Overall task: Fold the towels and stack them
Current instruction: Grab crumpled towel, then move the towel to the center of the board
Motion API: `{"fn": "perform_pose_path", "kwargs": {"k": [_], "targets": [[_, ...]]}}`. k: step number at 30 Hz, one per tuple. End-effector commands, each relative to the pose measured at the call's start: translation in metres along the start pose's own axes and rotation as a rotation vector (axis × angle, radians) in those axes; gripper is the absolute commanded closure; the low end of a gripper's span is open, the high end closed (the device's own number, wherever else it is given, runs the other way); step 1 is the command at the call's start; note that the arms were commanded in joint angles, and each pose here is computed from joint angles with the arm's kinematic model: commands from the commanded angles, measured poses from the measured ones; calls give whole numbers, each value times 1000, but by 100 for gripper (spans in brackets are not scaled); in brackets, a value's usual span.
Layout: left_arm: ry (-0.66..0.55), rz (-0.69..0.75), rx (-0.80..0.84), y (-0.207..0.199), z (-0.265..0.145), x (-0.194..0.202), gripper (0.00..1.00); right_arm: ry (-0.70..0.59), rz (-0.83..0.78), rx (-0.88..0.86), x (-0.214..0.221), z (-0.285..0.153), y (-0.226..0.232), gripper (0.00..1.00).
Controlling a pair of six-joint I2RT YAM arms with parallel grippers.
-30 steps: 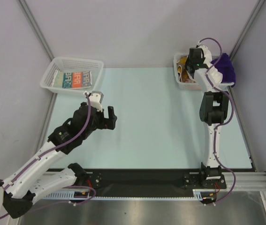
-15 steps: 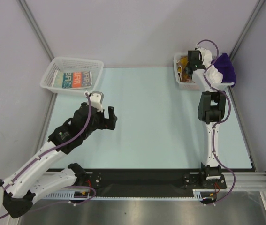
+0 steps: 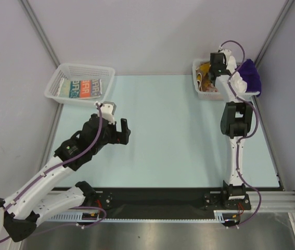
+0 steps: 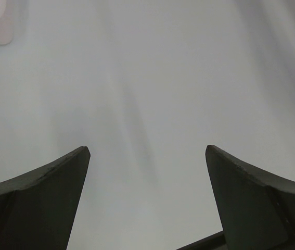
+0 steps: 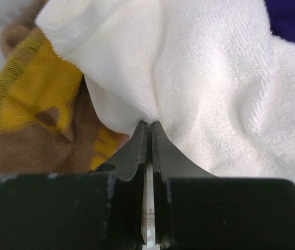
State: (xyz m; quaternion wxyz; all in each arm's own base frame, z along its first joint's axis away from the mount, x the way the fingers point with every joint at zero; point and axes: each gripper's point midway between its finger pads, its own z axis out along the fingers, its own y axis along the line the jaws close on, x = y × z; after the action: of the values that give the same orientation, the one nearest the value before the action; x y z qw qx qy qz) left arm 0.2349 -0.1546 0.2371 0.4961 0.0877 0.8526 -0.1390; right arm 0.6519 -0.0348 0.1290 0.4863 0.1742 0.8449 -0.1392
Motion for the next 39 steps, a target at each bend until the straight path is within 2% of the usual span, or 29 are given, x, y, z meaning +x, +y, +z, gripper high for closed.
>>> {"fn": "perform_pose_path", "kwargs": {"k": [1, 6, 10, 16, 20, 26, 27, 29, 30, 31, 34, 35, 37, 38, 39], "targets": [[-49, -13, 21, -4, -3, -12, 0, -233, 105, -43, -122, -80, -8, 100], [-67, -24, 13, -3, -2, -16, 0, -347, 129, -131, -181, -154, -3, 100], [-76, -49, 19, -5, -1, -18, 0, -420, 135, -250, -215, -235, 10, 100], [-107, -103, 17, -7, 2, -24, 0, -441, 130, -451, -213, -338, 40, 100], [-138, -150, 18, -9, 4, -30, 0, -373, 101, -629, -168, -404, 74, 100], [-140, -209, 45, -20, 24, -24, 0, -177, 80, -823, -63, -423, 118, 100], [-141, -218, 56, -23, 27, -23, 0, -115, 45, -830, -30, -414, 120, 100], [-126, -215, 95, -31, 38, -14, 0, -30, 24, -890, 4, -407, 130, 100], [-124, -215, 107, -34, 41, -11, 0, 47, 10, -880, 31, -384, 129, 100], [-114, -210, 116, -36, 46, -5, 0, 118, 10, -941, 48, -383, 136, 100], [-89, -198, 152, -43, 58, 8, 0, 205, 22, -933, 78, -349, 138, 91], [-66, -186, 161, -47, 66, 14, 0, 219, 20, -932, 82, -344, 140, 81], [-38, -175, 190, -54, 73, 22, 1, 234, 8, -877, 88, -334, 138, 72], [-33, -172, 203, -58, 77, 24, 1, 226, 2, -866, 87, -334, 137, 60], [-6, -167, 218, -62, 83, 31, 2, 213, -2, -858, 85, -338, 136, 56]]}}
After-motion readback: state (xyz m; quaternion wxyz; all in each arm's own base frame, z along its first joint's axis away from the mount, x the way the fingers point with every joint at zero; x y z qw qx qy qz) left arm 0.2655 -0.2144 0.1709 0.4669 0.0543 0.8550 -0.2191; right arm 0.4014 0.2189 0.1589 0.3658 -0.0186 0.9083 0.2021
